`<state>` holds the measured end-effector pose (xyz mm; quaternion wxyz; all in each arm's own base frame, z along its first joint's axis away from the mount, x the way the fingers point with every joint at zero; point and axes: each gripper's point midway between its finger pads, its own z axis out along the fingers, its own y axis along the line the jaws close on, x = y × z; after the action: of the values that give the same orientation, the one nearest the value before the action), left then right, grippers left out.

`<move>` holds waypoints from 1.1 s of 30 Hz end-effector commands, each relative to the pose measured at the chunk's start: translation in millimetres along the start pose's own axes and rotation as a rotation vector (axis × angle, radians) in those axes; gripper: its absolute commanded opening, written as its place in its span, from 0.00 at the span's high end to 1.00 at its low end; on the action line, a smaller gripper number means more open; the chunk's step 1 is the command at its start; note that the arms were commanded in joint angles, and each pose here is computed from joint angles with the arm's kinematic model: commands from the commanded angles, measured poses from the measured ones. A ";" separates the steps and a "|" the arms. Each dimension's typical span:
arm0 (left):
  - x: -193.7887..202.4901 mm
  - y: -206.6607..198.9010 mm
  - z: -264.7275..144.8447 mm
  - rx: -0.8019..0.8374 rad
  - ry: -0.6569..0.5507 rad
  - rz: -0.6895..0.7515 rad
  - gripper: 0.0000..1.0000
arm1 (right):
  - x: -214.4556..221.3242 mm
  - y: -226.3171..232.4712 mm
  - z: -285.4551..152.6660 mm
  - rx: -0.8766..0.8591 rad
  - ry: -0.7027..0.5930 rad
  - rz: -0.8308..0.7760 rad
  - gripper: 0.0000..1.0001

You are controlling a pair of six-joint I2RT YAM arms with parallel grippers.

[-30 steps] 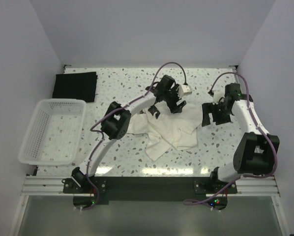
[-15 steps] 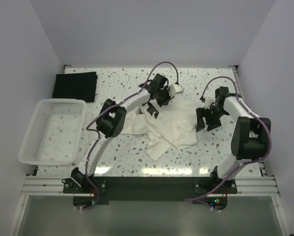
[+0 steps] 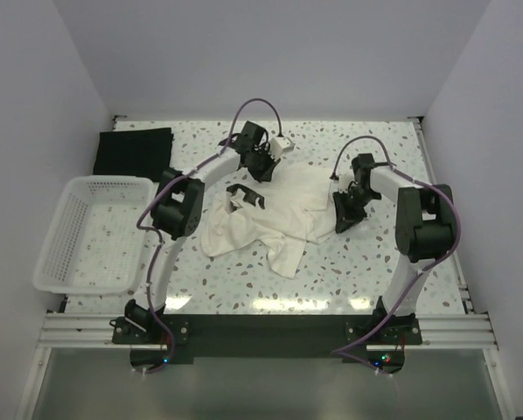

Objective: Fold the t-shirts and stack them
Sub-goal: Flatten the tshirt out

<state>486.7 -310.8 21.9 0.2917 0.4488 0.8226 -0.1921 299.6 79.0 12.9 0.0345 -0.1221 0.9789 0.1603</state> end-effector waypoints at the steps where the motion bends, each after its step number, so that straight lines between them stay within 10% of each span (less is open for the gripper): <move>1: 12.2 -13.6 -14.7 0.033 0.043 -0.065 1.00 | -24.8 -15.9 12.3 0.056 -0.059 0.005 1.00; 17: 55.4 8.3 -63.5 -0.012 0.070 -0.139 1.00 | -10.8 -29.7 -58.5 0.032 -0.186 -0.040 1.00; 24: 58.2 3.2 -54.0 0.025 0.084 -0.173 1.00 | -68.7 2.5 -37.1 -0.055 -0.264 -0.011 0.35; 33: 64.9 -0.5 -57.8 0.020 0.086 -0.176 1.00 | -98.2 15.2 15.4 -0.060 -0.206 -0.020 0.35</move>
<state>450.4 -242.8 20.1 0.2444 0.3913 0.8637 -0.2028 373.1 113.6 25.1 0.1242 -0.1272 0.9642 0.1968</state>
